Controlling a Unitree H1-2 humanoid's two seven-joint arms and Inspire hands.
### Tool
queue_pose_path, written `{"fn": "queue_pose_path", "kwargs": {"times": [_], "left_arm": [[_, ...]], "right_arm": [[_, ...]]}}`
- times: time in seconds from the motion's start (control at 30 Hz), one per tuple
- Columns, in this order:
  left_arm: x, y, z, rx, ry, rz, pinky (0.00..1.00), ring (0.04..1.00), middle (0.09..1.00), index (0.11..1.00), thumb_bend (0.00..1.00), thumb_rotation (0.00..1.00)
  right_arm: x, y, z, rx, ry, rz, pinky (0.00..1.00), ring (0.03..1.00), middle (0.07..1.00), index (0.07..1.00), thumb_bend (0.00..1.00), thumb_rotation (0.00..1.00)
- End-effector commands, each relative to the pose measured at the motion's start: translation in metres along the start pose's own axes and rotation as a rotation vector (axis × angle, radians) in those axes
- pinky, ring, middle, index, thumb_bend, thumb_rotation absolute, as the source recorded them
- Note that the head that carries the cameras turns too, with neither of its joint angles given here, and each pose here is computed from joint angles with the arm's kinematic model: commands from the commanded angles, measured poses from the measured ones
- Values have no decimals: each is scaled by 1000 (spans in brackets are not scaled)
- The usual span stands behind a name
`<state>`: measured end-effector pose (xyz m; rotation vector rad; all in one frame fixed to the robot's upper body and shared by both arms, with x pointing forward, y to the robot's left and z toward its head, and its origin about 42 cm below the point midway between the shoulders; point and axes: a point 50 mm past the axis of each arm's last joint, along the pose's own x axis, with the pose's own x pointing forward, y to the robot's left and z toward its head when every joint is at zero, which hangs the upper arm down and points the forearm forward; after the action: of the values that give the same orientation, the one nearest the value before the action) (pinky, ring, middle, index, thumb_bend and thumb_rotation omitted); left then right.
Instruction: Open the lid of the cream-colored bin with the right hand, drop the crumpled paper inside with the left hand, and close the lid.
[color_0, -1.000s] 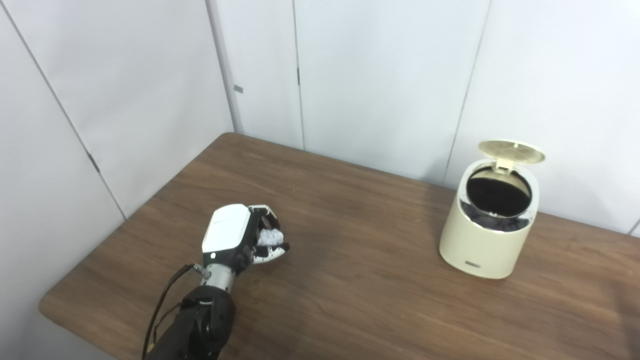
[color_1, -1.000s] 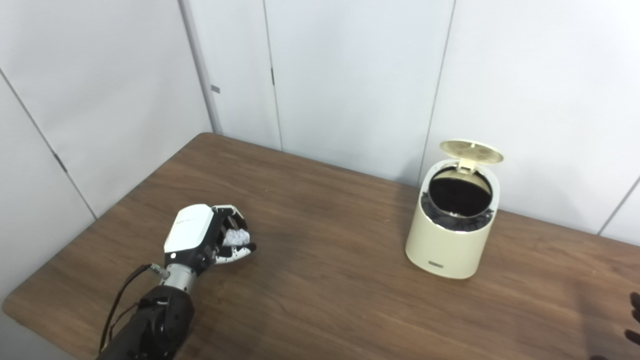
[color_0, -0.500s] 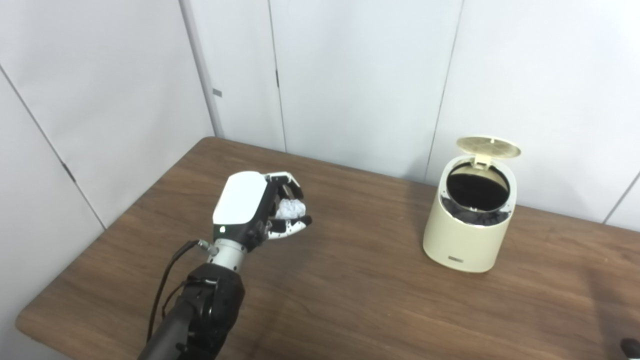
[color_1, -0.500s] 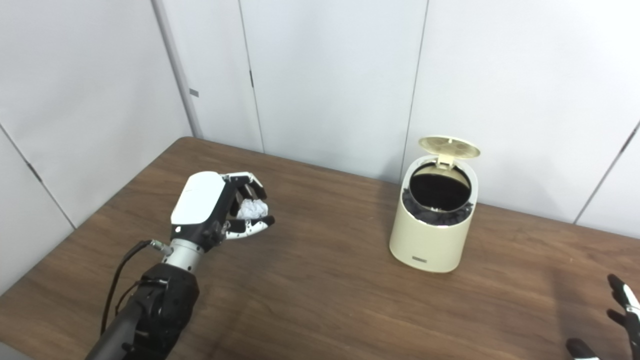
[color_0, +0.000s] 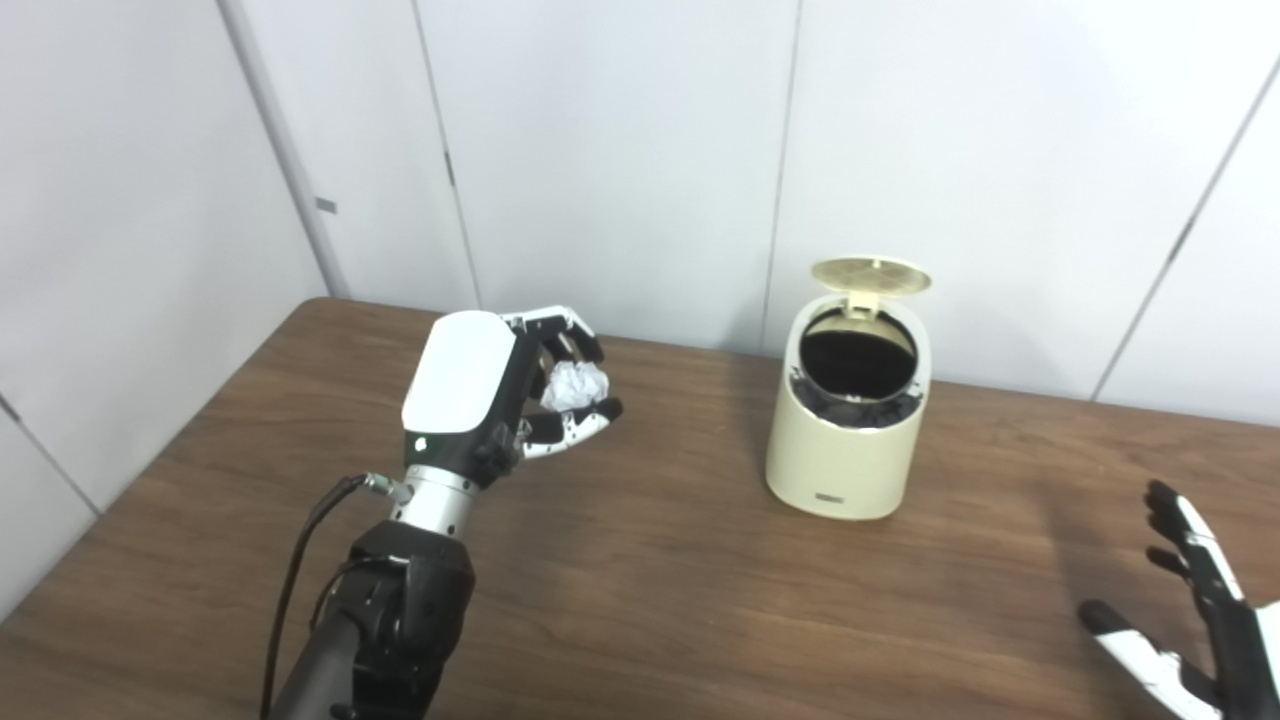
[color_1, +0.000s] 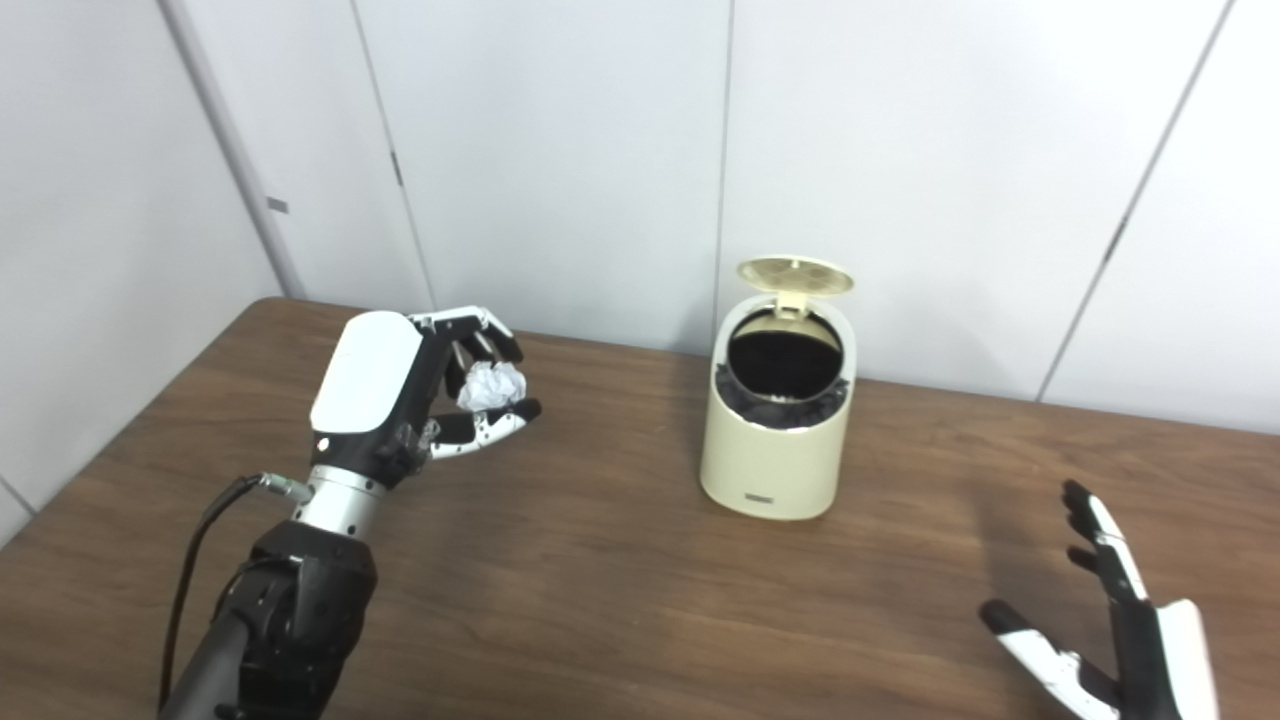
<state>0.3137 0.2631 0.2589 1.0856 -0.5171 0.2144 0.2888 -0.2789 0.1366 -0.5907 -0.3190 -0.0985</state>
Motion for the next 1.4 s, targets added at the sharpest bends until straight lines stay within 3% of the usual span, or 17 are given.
{"fn": "queue_pose_path", "kwargs": {"times": [0.0, 0.2, 0.43, 0.57, 1.37], "left_arm": [[17, 7, 8, 11, -67, 77, 185, 274, 460, 498, 522, 0], [31, -2, 10, -4, -106, 79, 165, 256, 457, 501, 522, 0], [46, -8, 13, -39, -147, 85, 225, 358, 496, 496, 501, 0], [55, -14, 18, -45, -185, 85, 226, 366, 500, 495, 500, 0], [85, -64, 53, -111, -274, 100, 160, 331, 465, 536, 492, 0]], "right_arm": [[-1, 17, 13, 54, -14, -20, 831, 896, 905, 912, 800, 749], [-3, 27, 20, 59, -11, -21, 806, 883, 898, 885, 800, 711], [-6, 40, 27, 61, 31, -16, 794, 869, 891, 896, 887, 751], [-6, 48, 30, 78, 39, -19, 789, 869, 893, 889, 911, 751], [-10, 67, 28, 100, 48, -16, 833, 909, 915, 916, 925, 739]]}}
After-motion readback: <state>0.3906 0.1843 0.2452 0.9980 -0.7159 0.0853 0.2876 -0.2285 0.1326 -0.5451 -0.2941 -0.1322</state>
